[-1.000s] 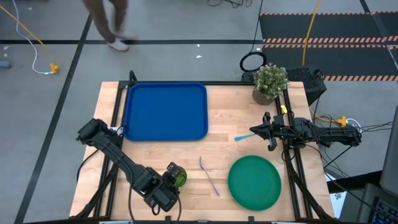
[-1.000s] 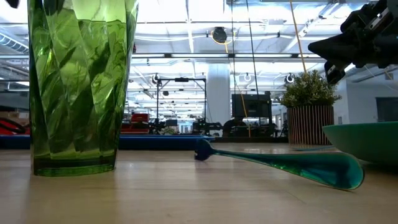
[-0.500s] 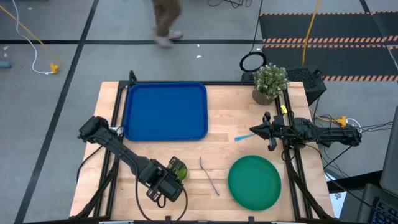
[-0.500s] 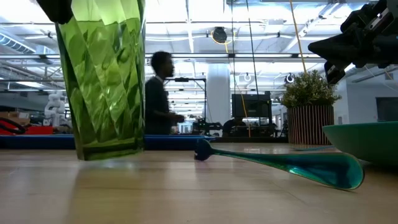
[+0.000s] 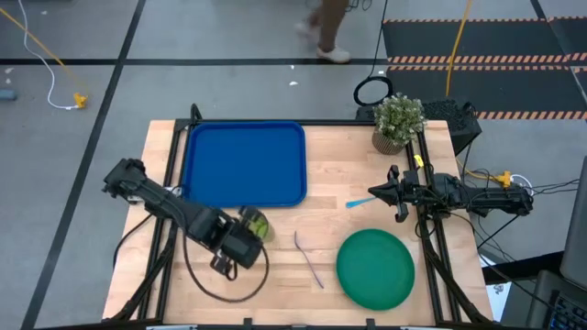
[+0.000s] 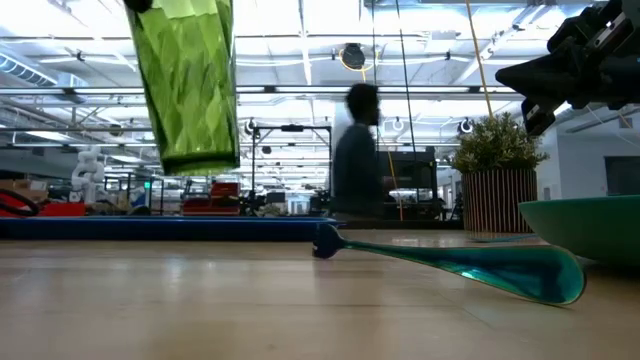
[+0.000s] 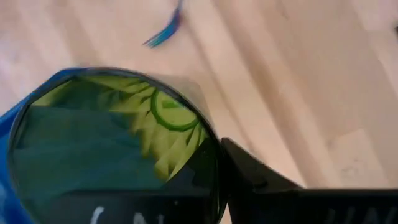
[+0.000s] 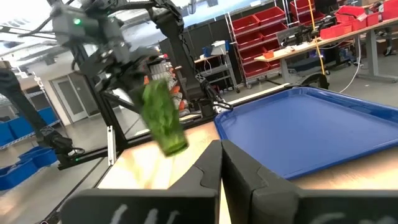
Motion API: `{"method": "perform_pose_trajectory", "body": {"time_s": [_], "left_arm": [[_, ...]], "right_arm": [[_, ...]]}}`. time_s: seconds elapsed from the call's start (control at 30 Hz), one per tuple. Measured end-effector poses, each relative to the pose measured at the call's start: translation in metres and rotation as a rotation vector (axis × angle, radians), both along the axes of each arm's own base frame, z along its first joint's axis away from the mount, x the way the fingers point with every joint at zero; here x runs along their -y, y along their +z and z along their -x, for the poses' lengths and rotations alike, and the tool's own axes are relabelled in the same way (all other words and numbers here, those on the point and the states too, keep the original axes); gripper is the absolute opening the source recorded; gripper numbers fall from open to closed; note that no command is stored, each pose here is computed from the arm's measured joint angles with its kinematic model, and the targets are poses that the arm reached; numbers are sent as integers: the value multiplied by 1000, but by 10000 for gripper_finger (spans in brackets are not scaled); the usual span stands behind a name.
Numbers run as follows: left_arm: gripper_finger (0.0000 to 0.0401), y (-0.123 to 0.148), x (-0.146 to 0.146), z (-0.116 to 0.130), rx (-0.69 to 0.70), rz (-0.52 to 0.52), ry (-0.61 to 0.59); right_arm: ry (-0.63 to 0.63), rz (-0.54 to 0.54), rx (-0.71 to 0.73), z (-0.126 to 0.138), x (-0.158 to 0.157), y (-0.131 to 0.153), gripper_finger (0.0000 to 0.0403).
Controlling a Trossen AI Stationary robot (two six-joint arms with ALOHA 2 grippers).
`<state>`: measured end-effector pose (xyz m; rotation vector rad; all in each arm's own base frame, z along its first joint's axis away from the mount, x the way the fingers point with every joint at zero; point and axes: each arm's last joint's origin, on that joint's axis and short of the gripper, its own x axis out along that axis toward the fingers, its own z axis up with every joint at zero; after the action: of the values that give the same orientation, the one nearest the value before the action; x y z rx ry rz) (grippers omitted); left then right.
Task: Pick and place plate/cup/fork/spoon on tray
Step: Put the green glass on the top left of the blue serving tray
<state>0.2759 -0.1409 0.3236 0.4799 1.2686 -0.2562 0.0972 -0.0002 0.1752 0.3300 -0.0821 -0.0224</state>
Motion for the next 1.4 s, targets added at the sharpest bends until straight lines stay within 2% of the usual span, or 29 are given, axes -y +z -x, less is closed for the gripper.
{"method": "perform_pose_trajectory", "body": {"time_s": [0.2,0.47,0.7,1.07,1.3,1.4], "left_arm": [[8,17,-35,11,-8,-33,171],[14,37,-88,28,21,-122,366],[12,50,-134,41,38,-129,541],[12,53,-191,53,-3,-151,725],[8,53,-228,64,-17,-152,890],[10,53,-242,71,-26,-116,948]], "right_arm": [[-2,30,-1,0,0,0,0],[-8,89,-3,0,0,0,0],[-9,91,-7,0,0,0,0],[-12,119,-12,0,0,-1,0],[-20,172,-15,0,0,-1,0],[-21,186,-15,0,0,-1,0]]}}
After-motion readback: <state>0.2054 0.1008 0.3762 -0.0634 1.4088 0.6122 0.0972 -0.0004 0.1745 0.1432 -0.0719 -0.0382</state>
